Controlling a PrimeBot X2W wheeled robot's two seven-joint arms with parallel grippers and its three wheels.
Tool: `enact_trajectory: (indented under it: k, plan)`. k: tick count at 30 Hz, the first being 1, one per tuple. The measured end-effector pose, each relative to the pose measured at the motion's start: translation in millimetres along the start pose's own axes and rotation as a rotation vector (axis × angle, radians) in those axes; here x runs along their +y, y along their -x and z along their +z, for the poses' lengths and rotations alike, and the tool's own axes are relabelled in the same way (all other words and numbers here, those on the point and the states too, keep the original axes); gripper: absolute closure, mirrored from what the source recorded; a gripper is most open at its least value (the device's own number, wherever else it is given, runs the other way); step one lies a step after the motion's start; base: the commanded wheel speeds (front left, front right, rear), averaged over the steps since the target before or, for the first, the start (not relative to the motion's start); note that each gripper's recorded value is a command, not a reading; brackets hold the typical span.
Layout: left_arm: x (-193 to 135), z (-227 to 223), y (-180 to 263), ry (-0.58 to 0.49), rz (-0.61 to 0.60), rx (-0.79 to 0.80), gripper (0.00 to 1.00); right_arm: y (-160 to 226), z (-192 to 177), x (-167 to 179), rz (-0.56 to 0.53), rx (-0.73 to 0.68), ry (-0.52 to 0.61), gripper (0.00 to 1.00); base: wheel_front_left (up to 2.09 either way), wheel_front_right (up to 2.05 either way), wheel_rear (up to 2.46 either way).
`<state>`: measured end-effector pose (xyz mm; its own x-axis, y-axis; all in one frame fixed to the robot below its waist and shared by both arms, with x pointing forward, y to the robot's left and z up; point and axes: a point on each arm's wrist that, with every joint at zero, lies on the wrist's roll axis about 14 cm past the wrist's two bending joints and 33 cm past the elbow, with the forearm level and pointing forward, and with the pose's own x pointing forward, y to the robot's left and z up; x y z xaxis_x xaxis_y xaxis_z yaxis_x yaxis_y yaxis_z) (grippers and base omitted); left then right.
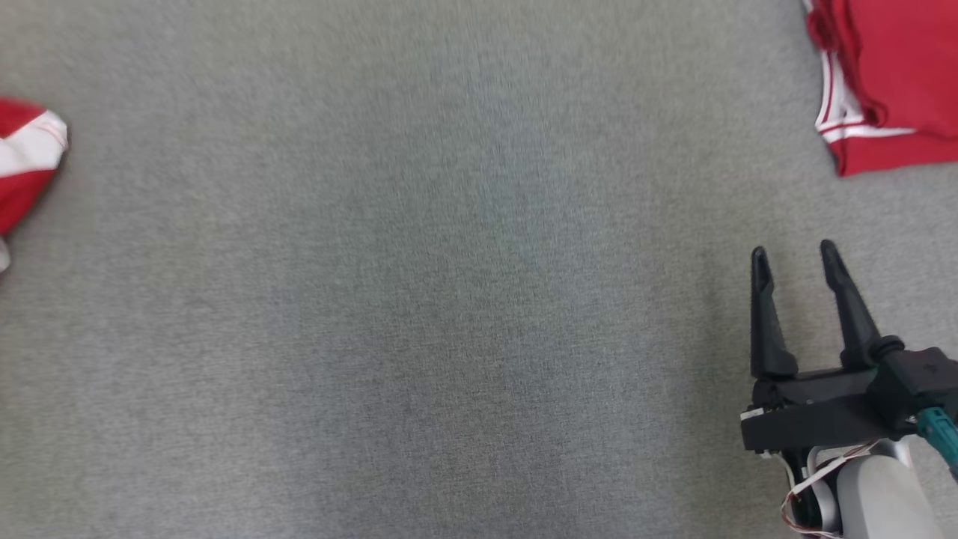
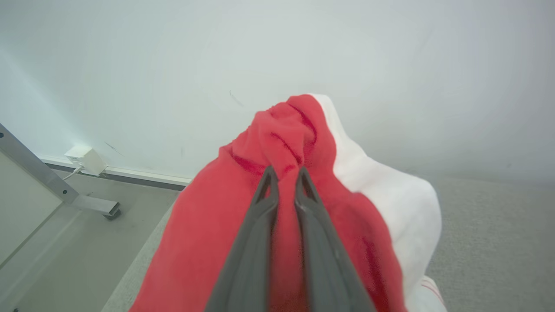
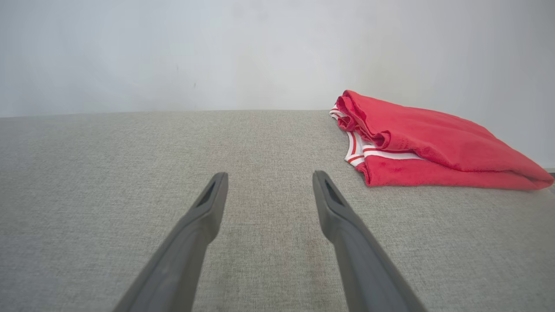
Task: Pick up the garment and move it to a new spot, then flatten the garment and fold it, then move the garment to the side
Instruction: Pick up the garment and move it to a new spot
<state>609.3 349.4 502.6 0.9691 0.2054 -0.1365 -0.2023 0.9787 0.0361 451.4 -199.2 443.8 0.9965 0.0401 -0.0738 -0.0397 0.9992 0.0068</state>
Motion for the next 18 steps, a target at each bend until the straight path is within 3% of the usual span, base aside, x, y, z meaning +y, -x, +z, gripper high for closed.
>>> enact_trajectory:
  k: [8,13,15,17,18]
  plan:
    - [-53,130,16,-0.067,-0.15,-0.326,1.0,16,18,2,-0.01,-0.045,-0.042,0.0,0.0,0.0,0.0]
    - [-123,197,38,-0.072,-0.316,-0.486,1.0,33,24,-12,-0.062,-0.063,-0.056,0.0,0.0,0.0,0.0]
    - [-140,205,44,-0.064,-0.356,-0.508,1.0,37,24,-17,-0.076,-0.062,-0.059,0.0,0.0,0.0,0.0]
    - [-192,225,63,-0.035,-0.478,-0.558,1.0,49,25,-29,-0.117,-0.062,-0.064,0.0,0.0,0.0,0.0]
    - [-192,225,63,-0.035,-0.478,-0.558,1.0,49,25,-29,-0.117,-0.062,-0.064,0.0,0.0,0.0,0.0]
